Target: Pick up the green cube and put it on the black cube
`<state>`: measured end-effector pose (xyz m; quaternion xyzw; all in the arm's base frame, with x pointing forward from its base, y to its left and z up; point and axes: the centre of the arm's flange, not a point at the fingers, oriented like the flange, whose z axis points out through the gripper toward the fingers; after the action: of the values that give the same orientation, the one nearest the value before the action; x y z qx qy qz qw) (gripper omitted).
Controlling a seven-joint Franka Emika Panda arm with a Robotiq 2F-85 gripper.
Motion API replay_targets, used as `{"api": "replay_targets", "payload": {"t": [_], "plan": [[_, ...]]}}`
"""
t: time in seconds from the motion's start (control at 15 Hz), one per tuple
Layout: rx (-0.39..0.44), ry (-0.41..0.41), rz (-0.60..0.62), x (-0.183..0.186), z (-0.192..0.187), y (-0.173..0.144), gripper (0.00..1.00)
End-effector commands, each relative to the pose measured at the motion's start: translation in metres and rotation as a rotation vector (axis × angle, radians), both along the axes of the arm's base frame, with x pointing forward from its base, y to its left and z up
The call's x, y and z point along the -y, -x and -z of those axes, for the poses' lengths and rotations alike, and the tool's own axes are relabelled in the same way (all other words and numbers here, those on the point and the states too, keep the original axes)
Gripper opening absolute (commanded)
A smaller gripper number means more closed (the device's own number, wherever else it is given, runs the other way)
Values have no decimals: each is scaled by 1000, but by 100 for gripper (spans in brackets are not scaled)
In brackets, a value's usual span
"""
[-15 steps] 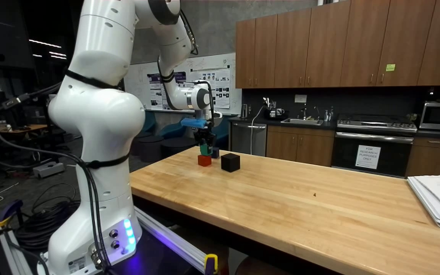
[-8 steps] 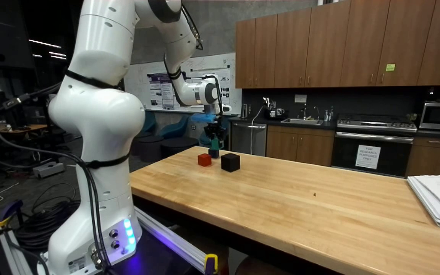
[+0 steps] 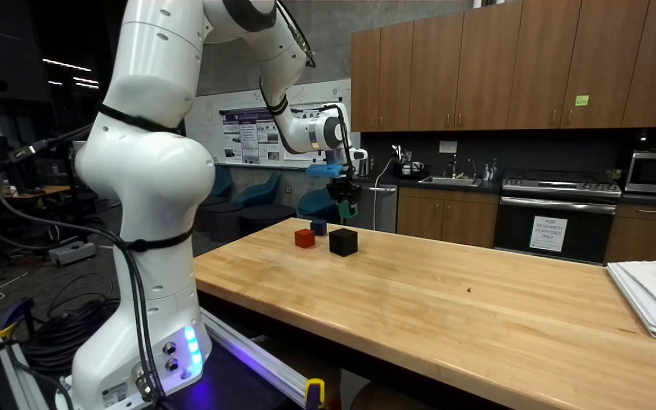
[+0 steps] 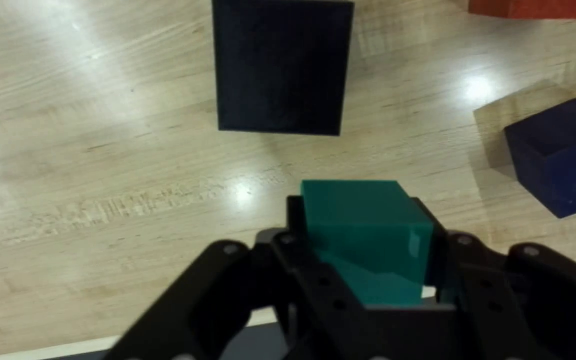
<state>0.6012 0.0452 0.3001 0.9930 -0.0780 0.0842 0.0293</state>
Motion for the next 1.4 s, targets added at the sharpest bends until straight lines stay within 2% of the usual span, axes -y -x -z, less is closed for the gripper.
{"api": "replay_targets", "payload": {"t": [0.0,0.4,1.0,1.33], "plan": [[-65,24,28,11,1,-2,24],[-139,15,33,16,10,14,24],[-160,-6,2,34,27,30,24],[-179,-43,-11,34,33,39,24]]}}
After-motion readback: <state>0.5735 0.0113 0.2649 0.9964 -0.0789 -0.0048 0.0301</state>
